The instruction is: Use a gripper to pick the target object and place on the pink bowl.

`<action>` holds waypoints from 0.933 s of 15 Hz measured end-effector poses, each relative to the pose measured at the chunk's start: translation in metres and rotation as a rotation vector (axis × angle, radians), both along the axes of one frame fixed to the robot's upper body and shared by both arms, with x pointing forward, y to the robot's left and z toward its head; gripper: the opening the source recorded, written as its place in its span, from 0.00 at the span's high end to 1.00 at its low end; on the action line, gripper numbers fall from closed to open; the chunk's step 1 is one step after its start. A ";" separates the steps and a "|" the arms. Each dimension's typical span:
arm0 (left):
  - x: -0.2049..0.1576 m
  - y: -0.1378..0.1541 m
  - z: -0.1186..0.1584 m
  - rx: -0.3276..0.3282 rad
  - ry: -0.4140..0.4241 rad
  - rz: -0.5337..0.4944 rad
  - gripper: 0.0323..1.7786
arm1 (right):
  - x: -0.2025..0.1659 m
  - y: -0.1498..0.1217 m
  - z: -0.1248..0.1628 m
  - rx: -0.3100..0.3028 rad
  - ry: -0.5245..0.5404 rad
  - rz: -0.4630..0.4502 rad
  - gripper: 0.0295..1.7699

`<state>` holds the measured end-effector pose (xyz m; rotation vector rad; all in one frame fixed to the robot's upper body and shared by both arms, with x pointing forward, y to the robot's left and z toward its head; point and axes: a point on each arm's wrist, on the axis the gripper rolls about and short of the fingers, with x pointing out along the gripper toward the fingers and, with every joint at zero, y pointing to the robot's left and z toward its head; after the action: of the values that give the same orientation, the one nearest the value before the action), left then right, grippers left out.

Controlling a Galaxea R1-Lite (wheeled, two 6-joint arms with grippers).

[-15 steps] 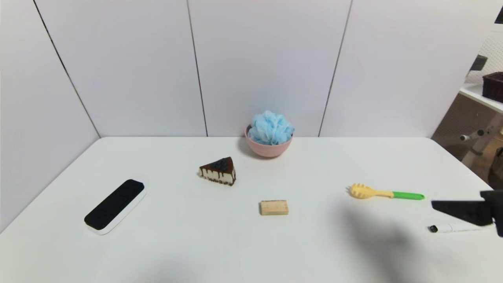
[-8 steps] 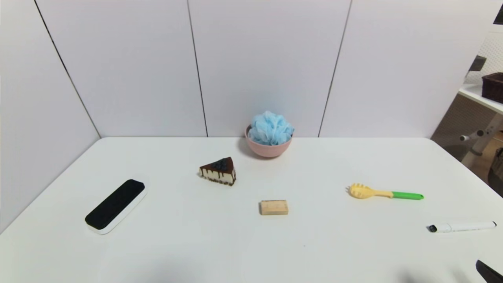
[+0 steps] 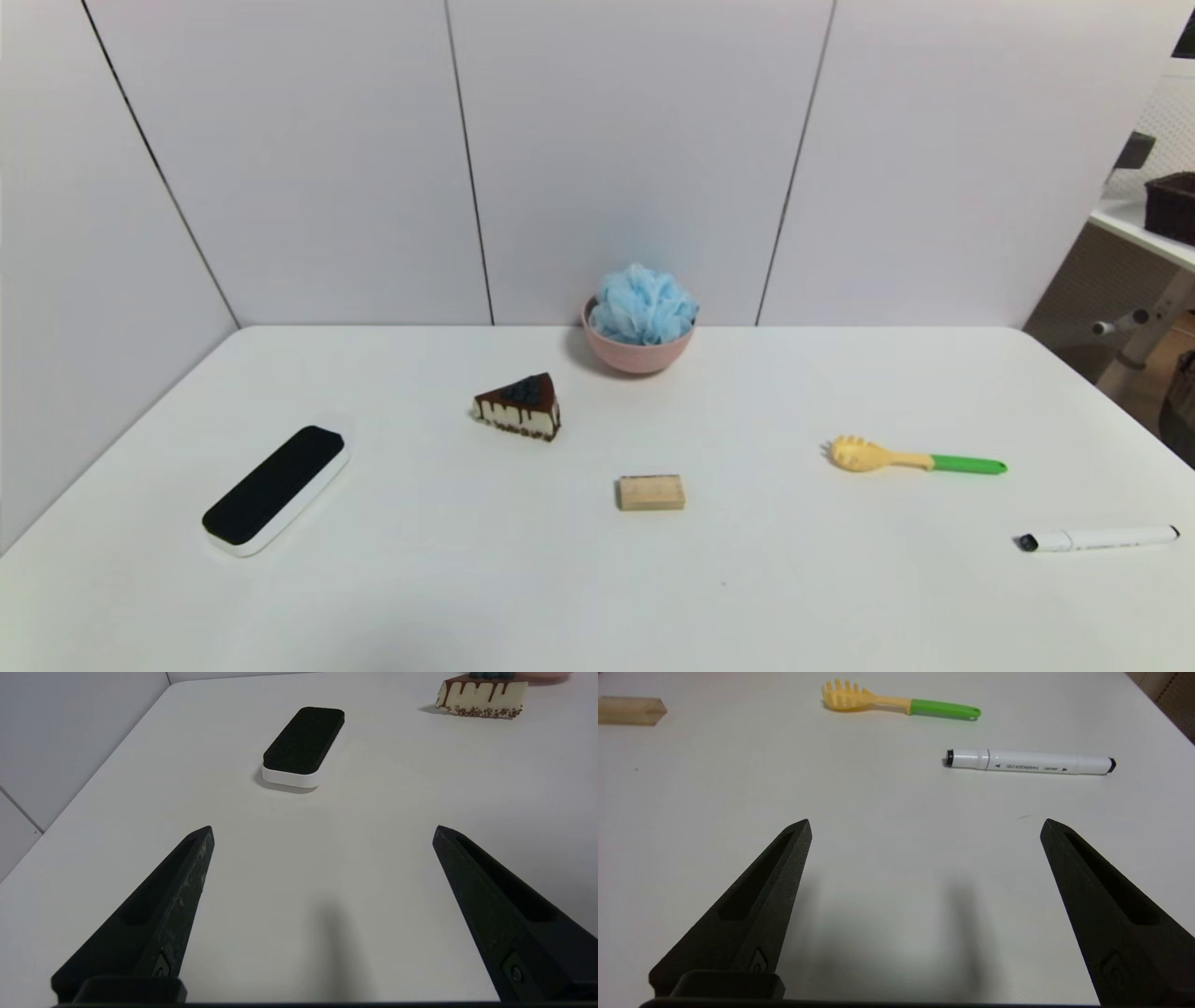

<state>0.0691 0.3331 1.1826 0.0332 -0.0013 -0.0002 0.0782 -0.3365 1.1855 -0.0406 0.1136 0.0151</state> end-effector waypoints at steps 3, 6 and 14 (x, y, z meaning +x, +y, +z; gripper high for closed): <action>0.000 0.000 0.000 0.000 0.000 0.000 0.05 | -0.007 0.000 -0.002 0.094 -0.081 -0.025 0.04; 0.000 0.000 0.000 0.000 0.000 0.000 0.05 | -0.009 0.000 -0.003 0.115 -0.108 -0.028 0.04; 0.000 0.000 0.000 0.000 0.000 0.000 0.05 | -0.009 0.000 -0.003 0.119 -0.117 -0.030 0.04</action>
<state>0.0691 0.3331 1.1826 0.0332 -0.0013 -0.0002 0.0690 -0.3369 1.1826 0.0792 -0.0034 -0.0105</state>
